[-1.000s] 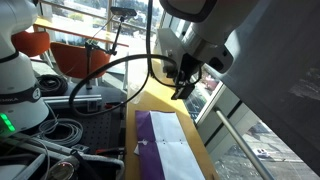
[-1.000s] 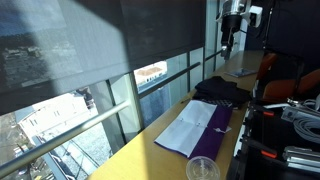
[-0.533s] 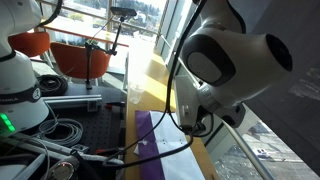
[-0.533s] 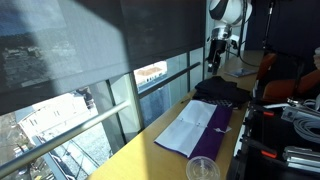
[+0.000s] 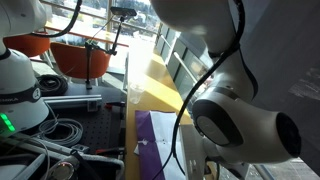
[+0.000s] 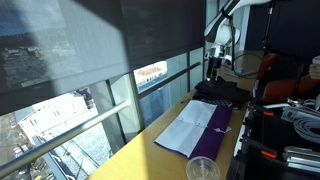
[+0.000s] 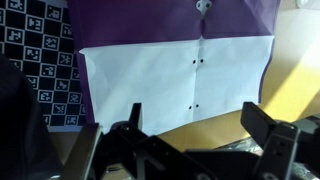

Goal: Close the file

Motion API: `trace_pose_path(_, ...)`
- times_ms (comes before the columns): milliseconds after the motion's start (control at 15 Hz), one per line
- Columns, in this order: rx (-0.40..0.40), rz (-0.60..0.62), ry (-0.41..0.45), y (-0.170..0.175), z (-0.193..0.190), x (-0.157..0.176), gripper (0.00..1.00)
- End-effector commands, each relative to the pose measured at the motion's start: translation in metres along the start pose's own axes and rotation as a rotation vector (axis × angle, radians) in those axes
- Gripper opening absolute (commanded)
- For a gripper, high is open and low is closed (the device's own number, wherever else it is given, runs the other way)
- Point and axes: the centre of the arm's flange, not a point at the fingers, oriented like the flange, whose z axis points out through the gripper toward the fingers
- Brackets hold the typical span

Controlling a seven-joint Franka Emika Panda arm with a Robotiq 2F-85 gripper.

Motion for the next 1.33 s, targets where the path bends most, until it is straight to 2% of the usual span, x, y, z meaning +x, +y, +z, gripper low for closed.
trace_pose_path(0,-0.026,-0.045,0.016,0.034,0.032,0.03,1.0)
trace_pose_path(467,-0.124,-0.085,-0.027,0.071,0.102,0.054,1.0)
trace_pose_path(933,-0.182,-0.105,-0.054,0.094,0.124,0.067,1.0)
trace_pose_path(1267,-0.161,-0.085,-0.031,0.1,0.132,0.072,1.0)
